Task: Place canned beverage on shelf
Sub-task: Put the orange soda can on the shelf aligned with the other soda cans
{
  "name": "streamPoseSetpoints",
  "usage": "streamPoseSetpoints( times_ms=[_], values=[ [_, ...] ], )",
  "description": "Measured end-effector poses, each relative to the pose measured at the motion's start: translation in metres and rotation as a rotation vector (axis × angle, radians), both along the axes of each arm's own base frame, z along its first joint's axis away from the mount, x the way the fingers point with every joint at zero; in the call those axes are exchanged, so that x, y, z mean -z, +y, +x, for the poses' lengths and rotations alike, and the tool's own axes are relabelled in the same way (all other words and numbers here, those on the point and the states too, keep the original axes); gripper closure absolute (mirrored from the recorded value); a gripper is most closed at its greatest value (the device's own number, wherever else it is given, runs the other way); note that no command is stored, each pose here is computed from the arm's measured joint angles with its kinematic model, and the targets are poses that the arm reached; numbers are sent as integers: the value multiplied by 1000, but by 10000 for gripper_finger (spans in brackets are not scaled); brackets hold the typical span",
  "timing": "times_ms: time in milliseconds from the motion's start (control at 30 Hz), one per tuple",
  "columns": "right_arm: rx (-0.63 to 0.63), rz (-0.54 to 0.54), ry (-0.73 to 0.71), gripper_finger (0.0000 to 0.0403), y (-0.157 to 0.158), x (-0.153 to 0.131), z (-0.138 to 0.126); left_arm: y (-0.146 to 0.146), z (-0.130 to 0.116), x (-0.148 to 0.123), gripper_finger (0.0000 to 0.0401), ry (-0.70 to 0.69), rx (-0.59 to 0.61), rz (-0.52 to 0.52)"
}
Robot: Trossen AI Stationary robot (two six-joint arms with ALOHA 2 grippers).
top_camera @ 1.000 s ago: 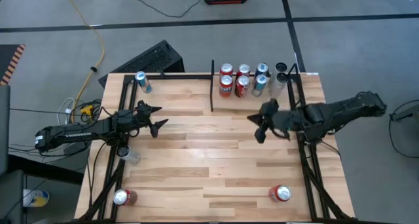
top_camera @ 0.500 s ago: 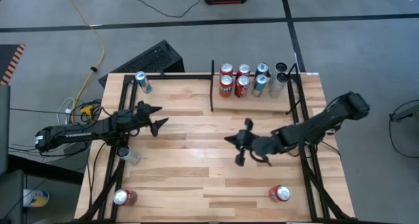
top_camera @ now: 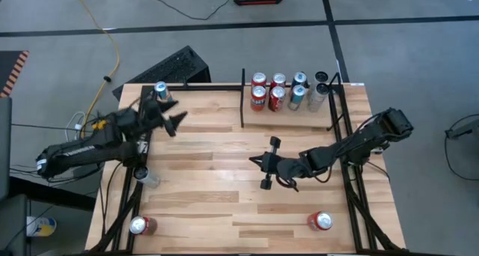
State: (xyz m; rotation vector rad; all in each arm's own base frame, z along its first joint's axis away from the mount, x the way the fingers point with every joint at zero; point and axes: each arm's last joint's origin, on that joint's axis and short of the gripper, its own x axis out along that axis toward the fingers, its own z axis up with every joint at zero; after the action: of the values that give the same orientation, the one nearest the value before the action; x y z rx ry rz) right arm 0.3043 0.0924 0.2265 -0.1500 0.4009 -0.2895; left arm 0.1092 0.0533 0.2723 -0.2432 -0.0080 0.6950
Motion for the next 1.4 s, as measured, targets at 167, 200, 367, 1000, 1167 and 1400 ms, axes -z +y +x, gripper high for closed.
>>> streamPoseSetpoints(
  times_ms=[167,200,367,1000,1167,1400],
  values=[
    [4,-17,13,372,-4,2,0,18,9,-59,67,294,-96,-101],
    [4,-18,12,373,-4,2,0,21,12,-66,67,364,-79,-144],
    [-6,-44,34,375,-4,3,-1,22,26,-85,67,664,129,-380],
    [11,-35,75,372,-6,7,-2,-114,50,-94,67,646,909,-340],
    [51,105,63,375,-5,0,-8,-137,50,-97,67,618,906,-4],
    [140,528,267,378,6,-83,-41,-144,62,-58,67,528,930,382]
  ],
)
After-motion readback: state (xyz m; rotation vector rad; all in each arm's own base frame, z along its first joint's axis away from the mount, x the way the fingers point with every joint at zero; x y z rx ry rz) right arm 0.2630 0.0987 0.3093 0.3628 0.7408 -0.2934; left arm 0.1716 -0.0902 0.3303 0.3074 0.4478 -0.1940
